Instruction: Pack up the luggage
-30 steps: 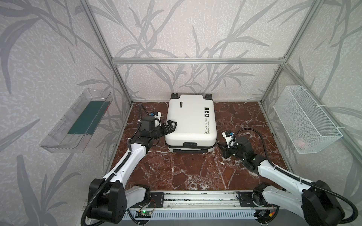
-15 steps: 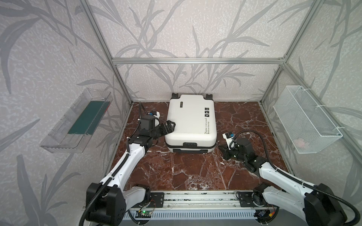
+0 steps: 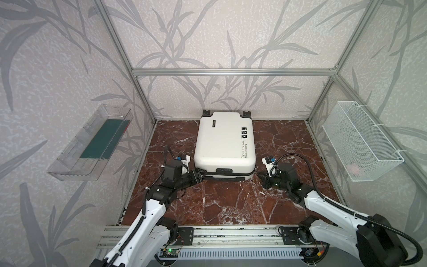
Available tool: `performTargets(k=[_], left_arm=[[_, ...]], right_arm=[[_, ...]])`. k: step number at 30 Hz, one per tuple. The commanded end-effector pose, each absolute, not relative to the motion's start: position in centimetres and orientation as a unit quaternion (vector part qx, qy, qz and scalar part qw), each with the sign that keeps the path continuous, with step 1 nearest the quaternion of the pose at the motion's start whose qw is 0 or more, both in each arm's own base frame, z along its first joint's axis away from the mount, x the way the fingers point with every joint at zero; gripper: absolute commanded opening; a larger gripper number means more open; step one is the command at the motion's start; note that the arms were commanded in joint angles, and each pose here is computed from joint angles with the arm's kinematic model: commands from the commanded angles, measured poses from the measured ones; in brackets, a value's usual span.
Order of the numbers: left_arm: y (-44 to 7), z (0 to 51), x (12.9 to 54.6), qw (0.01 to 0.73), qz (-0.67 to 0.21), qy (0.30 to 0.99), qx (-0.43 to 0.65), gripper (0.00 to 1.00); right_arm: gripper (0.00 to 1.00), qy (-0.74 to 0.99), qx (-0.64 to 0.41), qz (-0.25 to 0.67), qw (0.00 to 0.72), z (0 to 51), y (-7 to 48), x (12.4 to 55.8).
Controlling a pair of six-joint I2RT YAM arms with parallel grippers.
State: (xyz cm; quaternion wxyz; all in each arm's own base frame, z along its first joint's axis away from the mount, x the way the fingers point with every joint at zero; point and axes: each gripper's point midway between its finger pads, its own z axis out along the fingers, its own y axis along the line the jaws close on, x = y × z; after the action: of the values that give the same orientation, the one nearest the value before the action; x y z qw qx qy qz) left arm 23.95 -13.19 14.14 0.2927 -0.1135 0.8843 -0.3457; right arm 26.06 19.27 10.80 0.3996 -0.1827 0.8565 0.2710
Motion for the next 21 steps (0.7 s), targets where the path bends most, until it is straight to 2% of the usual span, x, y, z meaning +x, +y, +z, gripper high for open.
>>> performTargets(k=[1,8,21], left_arm=[[-14.2,13.4,24.2,0.295,-0.365,0.873,-0.13,0.61],[-14.7,10.6,25.1,0.31,-0.369,0.865,-0.139,0.6],[-13.6,9.7,26.1,0.371,-0.382,0.829,-0.17,0.55]], right_arm=[[0.0,0.862,-0.193,0.28,0.377,10.6,19.8,25.5],[0.0,0.863,-0.196,0.277,0.375,10.7,19.7,25.5],[0.0,0.865,-0.197,0.276,0.37,10.2,19.8,25.4]])
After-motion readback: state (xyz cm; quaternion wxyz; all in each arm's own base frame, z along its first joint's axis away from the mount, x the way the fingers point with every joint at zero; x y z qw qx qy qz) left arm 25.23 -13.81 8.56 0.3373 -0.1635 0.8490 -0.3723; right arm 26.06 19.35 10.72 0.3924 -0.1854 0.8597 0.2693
